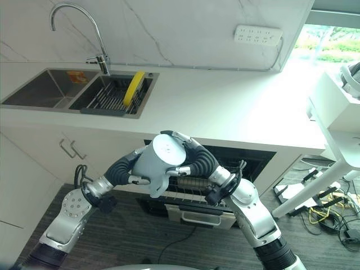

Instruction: Place the dishes in the dishwasher.

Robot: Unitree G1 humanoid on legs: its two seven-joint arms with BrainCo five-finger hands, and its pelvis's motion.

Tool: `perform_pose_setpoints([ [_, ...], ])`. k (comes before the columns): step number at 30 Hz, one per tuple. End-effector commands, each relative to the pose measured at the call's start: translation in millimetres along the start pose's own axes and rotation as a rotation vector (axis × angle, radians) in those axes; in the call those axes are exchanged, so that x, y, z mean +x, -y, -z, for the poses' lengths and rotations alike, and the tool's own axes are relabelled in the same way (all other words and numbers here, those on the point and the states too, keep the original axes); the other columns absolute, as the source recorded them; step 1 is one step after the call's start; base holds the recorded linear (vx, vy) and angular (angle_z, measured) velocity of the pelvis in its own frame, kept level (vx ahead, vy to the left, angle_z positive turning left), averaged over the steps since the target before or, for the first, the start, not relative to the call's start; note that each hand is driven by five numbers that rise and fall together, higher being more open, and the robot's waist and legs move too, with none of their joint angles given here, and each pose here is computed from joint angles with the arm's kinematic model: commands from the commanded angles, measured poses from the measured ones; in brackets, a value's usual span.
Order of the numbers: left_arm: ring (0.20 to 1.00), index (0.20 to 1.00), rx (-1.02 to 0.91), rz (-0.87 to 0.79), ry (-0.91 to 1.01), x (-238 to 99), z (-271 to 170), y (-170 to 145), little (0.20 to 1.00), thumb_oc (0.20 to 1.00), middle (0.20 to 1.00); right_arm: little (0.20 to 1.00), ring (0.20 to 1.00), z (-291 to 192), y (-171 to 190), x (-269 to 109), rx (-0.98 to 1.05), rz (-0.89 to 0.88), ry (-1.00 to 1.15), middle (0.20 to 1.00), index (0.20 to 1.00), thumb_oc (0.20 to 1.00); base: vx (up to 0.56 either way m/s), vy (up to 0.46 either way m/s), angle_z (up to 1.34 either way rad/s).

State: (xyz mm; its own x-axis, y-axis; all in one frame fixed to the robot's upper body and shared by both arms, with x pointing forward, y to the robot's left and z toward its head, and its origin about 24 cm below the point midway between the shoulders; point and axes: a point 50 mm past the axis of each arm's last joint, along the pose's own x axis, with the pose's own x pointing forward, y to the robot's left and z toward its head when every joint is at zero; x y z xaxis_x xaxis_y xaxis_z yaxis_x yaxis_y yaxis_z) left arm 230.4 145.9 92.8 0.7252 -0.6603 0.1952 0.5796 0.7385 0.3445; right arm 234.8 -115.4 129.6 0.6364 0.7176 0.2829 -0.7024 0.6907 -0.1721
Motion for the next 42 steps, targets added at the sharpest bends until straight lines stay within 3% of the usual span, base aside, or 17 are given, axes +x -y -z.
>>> perform_pose_setpoints([
  [1, 1.000, 1.000, 0.010, -0.022, 0.116, 11, -21, -8, 1.000, 1.000, 1.000, 0.200, 0.200, -38, 1, 9, -0.099, 0.010, 0.207, 0.200, 0.200, 0.200, 0.00, 0.000, 0.00],
  [21, 1.000, 1.000, -0.010, -0.131, 0.117, 3, -23, -23, 1.000, 1.000, 1.000, 0.200, 0.200, -33, 24, -7, -0.159, 0.221, 0.177, 0.200, 0.200, 0.200, 0.00, 0.000, 0.00],
  [35, 1.000, 1.000, -0.038, -0.266, 0.059, -21, -16, -43, 1.000, 1.000, 1.000, 0.200, 0.200, -15, 52, -44, -0.188, 0.501, 0.061, 0.200, 0.200, 0.200, 0.01, -0.015, -0.01],
  [42, 1.000, 1.000, -0.016, -0.231, -0.022, -3, -7, -43, 1.000, 1.000, 1.000, 0.200, 0.200, -17, 67, -40, -0.206, 0.537, 0.055, 0.200, 0.200, 0.200, -0.16, 0.022, -0.19],
])
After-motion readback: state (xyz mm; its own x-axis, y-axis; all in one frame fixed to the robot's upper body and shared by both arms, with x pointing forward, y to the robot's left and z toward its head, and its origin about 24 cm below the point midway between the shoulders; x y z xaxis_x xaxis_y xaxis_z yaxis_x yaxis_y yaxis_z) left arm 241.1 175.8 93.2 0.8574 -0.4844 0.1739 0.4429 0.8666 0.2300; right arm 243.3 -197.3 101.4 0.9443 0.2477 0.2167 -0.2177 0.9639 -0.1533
